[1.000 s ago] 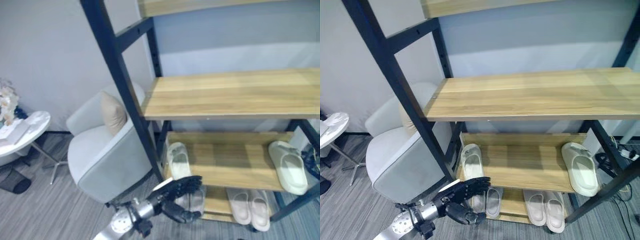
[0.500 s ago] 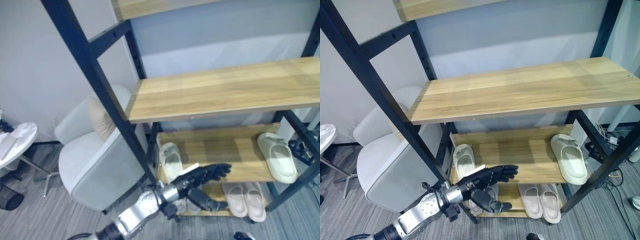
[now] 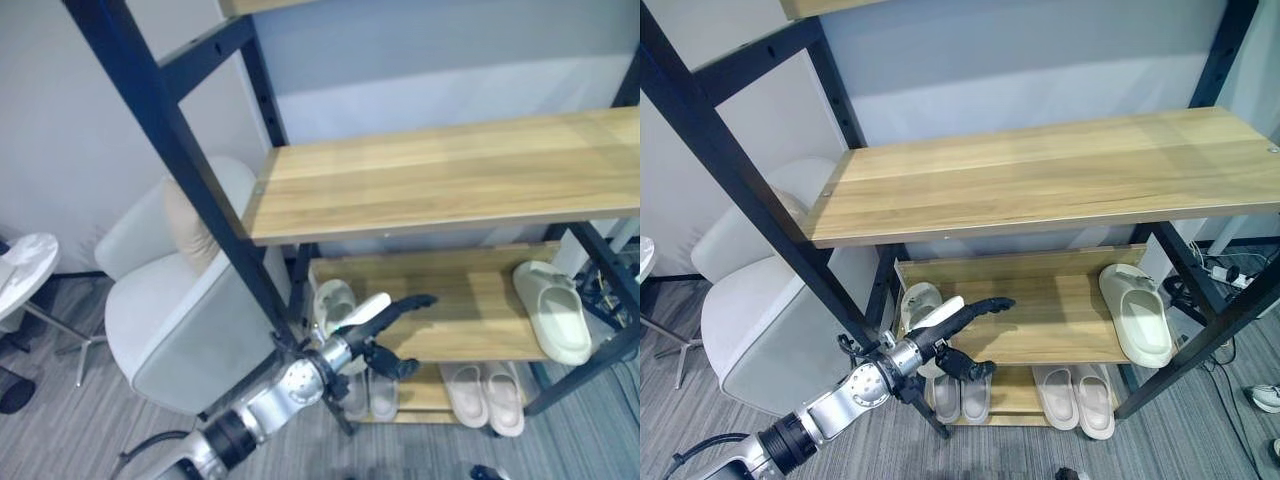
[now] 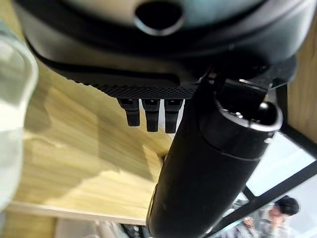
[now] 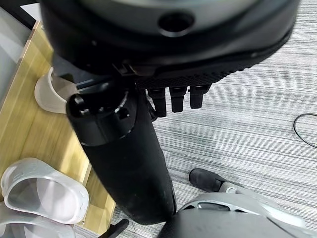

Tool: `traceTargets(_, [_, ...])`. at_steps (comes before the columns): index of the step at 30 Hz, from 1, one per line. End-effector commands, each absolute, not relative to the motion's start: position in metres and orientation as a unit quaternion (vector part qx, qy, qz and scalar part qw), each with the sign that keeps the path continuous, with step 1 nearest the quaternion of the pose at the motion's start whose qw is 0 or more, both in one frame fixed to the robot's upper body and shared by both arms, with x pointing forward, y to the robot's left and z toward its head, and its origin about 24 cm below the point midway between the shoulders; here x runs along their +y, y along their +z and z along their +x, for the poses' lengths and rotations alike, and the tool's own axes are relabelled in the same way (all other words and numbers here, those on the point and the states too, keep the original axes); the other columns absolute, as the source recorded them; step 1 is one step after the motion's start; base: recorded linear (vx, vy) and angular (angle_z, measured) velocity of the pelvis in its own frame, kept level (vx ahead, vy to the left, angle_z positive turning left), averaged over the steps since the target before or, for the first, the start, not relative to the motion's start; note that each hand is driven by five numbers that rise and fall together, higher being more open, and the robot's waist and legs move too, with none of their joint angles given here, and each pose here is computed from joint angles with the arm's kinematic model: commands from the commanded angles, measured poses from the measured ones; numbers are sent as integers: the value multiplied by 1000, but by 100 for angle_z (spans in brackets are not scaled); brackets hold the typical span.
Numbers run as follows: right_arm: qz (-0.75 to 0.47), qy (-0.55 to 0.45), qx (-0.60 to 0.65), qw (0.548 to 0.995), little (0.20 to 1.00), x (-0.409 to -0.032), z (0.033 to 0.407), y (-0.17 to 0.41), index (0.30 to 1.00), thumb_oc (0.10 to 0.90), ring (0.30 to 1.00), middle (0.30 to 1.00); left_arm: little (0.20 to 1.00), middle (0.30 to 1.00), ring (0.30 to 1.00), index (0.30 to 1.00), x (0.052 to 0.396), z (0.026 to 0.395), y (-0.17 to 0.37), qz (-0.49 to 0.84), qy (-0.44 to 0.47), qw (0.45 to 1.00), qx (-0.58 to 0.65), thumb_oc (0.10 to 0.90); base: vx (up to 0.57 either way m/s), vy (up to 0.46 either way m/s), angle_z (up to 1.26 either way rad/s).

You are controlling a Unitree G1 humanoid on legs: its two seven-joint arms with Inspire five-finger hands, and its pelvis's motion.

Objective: Arrange the slippers neatly on the shoe rack.

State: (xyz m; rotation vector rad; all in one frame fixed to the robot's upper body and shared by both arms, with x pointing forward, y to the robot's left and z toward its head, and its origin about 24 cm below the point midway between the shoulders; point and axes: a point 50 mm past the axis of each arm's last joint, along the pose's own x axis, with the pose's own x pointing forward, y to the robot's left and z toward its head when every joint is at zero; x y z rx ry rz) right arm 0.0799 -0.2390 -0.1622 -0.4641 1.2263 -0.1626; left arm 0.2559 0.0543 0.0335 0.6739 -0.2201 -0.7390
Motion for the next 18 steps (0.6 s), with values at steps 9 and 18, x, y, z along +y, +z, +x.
traceTargets(9, [-186, -90, 578, 789, 900, -229, 71, -166, 900, 800, 900, 900, 900, 900, 900, 900, 58, 316, 137, 403, -199, 827, -336, 800, 19, -7, -3])
traceTargets(18, [-195, -84, 564, 798, 900, -231, 82, -164, 900, 800, 900, 900, 900, 900, 900, 900, 60, 335, 150, 529, -149, 749, -371, 800, 18, 9, -8])
